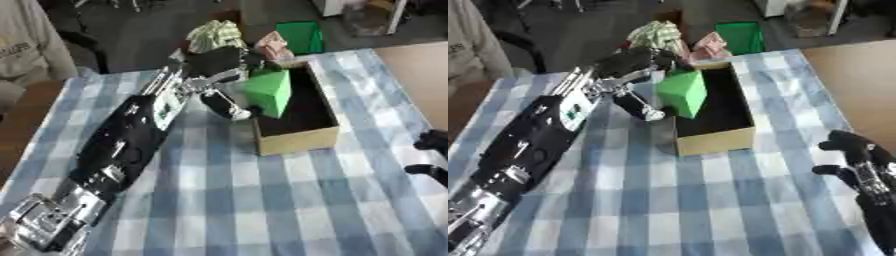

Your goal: Pick up objects on the table and place them in the box.

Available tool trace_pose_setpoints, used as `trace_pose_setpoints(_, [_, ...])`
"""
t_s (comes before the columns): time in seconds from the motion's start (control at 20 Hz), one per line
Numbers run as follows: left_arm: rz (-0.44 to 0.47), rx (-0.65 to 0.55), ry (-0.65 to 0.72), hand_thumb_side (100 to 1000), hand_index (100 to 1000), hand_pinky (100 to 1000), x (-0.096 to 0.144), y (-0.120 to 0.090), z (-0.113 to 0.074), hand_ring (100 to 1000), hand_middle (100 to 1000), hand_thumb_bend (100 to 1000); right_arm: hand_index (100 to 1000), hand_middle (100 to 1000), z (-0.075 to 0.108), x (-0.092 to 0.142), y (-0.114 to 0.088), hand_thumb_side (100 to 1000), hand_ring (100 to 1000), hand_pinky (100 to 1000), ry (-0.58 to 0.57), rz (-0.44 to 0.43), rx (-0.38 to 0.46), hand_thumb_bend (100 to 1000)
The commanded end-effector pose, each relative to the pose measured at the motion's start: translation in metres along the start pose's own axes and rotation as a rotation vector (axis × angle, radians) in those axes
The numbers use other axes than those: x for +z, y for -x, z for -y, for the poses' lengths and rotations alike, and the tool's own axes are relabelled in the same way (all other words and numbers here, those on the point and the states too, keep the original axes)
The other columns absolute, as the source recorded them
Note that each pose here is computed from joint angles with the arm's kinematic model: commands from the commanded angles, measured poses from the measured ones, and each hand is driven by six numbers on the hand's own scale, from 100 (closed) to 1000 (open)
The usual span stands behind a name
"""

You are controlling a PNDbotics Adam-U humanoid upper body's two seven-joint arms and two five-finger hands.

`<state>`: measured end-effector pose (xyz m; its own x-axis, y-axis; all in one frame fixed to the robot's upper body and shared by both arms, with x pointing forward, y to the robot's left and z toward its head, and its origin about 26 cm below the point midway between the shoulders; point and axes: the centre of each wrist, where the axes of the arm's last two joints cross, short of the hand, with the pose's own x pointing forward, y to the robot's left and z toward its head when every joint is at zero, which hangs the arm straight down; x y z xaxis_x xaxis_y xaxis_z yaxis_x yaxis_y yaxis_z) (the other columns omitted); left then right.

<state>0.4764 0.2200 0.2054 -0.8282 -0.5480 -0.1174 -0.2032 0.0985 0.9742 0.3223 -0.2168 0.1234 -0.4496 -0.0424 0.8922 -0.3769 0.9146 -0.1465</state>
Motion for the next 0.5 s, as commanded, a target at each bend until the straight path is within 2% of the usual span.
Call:
trace_pose_setpoints(0.05, [-0.018,-0.052,-0.006,285,832,699,-0.002,0.006,-0.004,628,647,100,822,678,-0.001,-0.005,-0.007,641,1000,645,-0.017,0.028,-0.001,100])
trace_pose_setpoints(0.3, [-0.015,-0.060,0.023,310,887,775,-0.001,0.006,0.008,769,819,172,822,678,-0.001,-0.005,-0.006,651,1000,646,-0.019,0.024,-0.001,100])
trace_pose_setpoints(0.35, [-0.009,-0.058,0.018,349,905,794,-0.001,0.006,0.008,799,851,169,822,678,-0.001,-0.005,-0.006,652,1000,646,-0.018,0.023,0.000,100])
trace_pose_setpoints(0.4, [-0.004,-0.056,0.012,351,917,807,-0.002,0.005,0.008,817,870,180,822,678,-0.001,-0.005,-0.006,653,1000,646,-0.018,0.023,0.000,100])
trace_pose_setpoints(0.5, [0.008,-0.049,-0.004,436,936,826,-0.003,0.004,0.005,847,897,162,822,678,-0.001,-0.005,-0.005,654,1000,646,-0.017,0.020,0.000,100])
